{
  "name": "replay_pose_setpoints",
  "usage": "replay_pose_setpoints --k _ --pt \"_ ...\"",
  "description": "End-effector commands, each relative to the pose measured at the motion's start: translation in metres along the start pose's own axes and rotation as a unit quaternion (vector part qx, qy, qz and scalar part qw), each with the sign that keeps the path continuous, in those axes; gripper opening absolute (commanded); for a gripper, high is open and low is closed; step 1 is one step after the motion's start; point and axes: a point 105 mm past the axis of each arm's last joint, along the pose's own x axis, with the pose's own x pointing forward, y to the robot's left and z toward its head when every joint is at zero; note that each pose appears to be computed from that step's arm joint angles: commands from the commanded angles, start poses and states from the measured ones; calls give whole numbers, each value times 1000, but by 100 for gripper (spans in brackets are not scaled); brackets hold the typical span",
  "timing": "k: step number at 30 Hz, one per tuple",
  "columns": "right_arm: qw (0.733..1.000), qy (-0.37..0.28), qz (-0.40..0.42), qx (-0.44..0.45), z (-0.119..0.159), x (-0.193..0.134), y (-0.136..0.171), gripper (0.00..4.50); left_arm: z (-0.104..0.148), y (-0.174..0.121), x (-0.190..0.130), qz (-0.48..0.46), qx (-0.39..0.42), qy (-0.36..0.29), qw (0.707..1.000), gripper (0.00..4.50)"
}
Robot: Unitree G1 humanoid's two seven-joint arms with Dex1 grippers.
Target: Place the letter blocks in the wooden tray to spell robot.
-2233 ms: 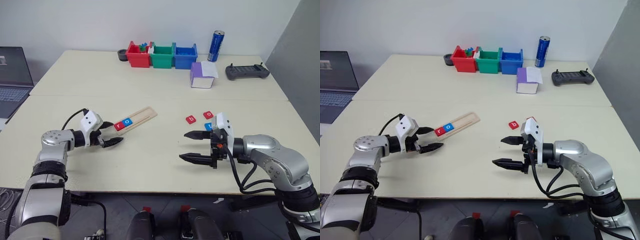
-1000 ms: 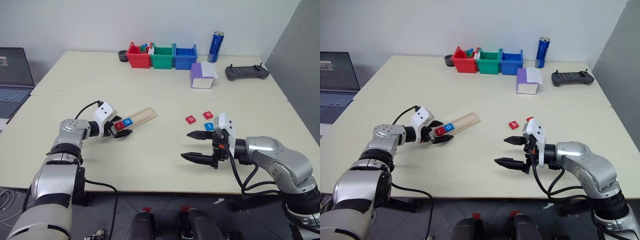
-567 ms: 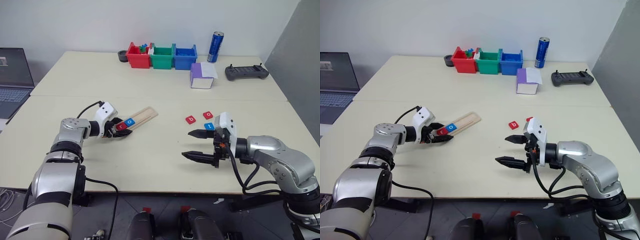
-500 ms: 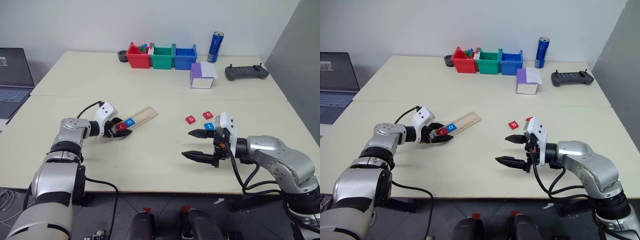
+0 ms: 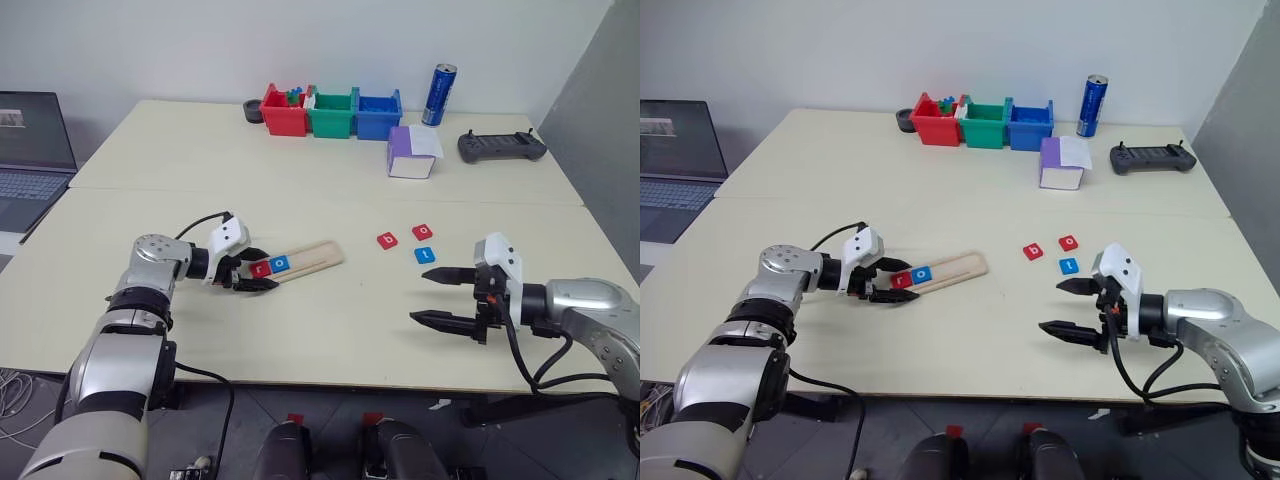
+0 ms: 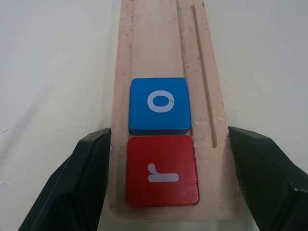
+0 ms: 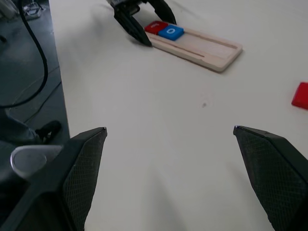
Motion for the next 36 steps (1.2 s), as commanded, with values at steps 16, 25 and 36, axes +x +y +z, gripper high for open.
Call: replay_pose_setpoints --k 16,25,36 --pt "997 37 -27 -70 -21 -27 5 450 39 -58 70 -178 110 -23 978 338" --pt "996 32 -58 -66 -28 -63 -2 450 59 -69 92 -193 127 -11 973 338" --pt "996 37 -58 -60 -28 -60 -6 450 83 -73 112 -158 138 -21 978 338"
